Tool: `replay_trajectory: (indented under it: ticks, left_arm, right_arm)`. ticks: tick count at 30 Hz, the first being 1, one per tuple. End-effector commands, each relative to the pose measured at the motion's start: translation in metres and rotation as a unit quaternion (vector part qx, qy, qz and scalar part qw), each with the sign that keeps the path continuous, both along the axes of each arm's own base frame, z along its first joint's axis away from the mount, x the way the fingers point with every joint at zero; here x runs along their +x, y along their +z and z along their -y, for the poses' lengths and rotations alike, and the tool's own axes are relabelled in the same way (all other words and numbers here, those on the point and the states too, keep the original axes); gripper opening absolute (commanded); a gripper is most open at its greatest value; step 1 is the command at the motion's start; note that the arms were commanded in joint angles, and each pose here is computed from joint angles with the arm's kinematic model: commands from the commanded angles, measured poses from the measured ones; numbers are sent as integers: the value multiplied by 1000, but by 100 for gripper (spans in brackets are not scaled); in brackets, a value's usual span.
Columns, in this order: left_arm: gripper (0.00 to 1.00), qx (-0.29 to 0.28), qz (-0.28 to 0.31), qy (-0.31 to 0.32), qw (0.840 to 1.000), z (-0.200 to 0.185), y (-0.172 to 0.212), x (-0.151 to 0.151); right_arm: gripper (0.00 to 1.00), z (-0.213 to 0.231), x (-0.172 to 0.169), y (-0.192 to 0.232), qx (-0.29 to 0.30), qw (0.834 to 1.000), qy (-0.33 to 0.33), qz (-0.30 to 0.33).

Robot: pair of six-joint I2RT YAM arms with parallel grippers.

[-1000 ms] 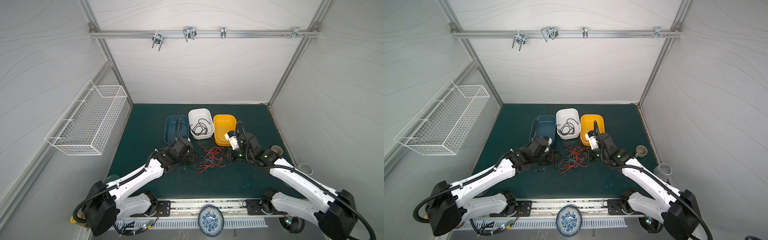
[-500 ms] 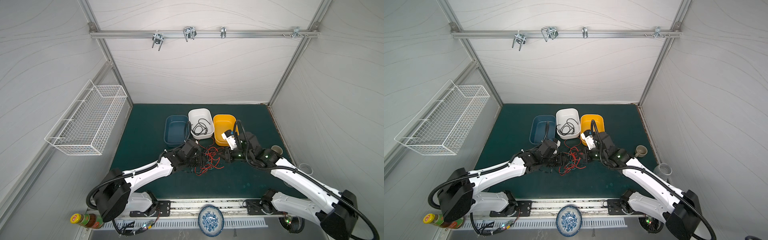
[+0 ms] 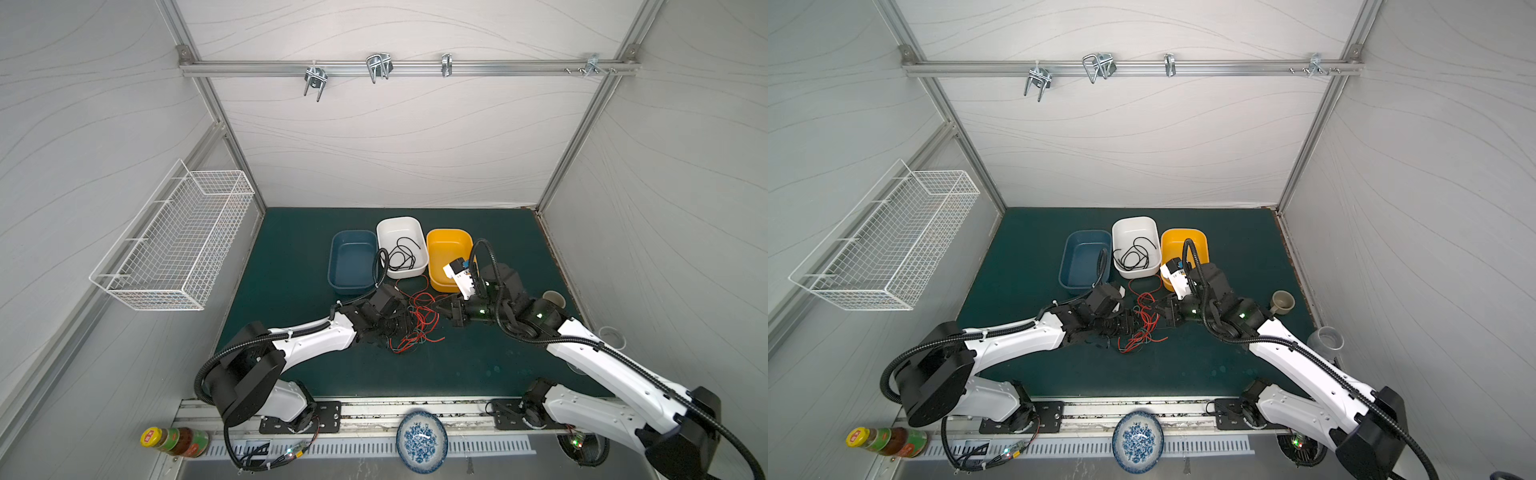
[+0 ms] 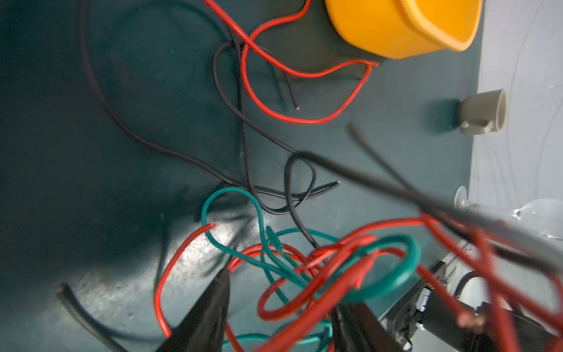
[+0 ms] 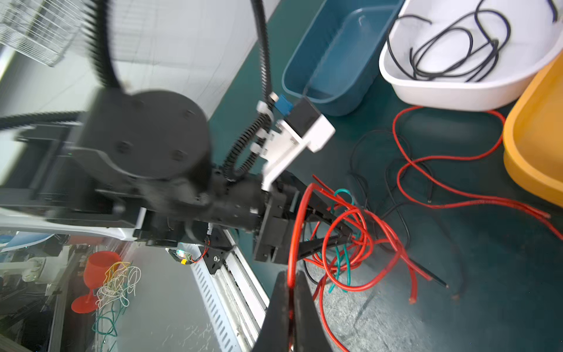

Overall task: Untangle the cables
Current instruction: 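Lift the red wire high with the right gripper, drawing it from the pile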

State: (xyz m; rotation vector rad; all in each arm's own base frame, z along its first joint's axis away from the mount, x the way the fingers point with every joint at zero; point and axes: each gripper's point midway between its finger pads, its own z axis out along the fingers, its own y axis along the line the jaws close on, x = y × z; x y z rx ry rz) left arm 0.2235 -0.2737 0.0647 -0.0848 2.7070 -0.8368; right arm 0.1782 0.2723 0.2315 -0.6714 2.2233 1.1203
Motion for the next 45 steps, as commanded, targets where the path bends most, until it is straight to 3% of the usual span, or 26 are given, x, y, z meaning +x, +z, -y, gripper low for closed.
replay_trajectory:
  ticks: [1,10,15,34,45]
  left_arm:
    - [49,0,7,5,1000,3,-4,5]
    - [27,29,4,6,1000,-5,-18,5]
    - [22,51,9,7,999,-13,-22,5]
    - [16,65,-5,37,997,-45,-35,13]
    - [21,52,16,39,998,-48,-7,20]
  right_arm:
    - [0,-1,-5,24,19,999,13,26]
    - [0,13,-1,46,17,998,-19,58]
    - [0,33,8,64,3,994,-71,84]
    - [0,86,13,130,19,979,-157,127]
    - [0,108,8,178,36,966,-190,172]
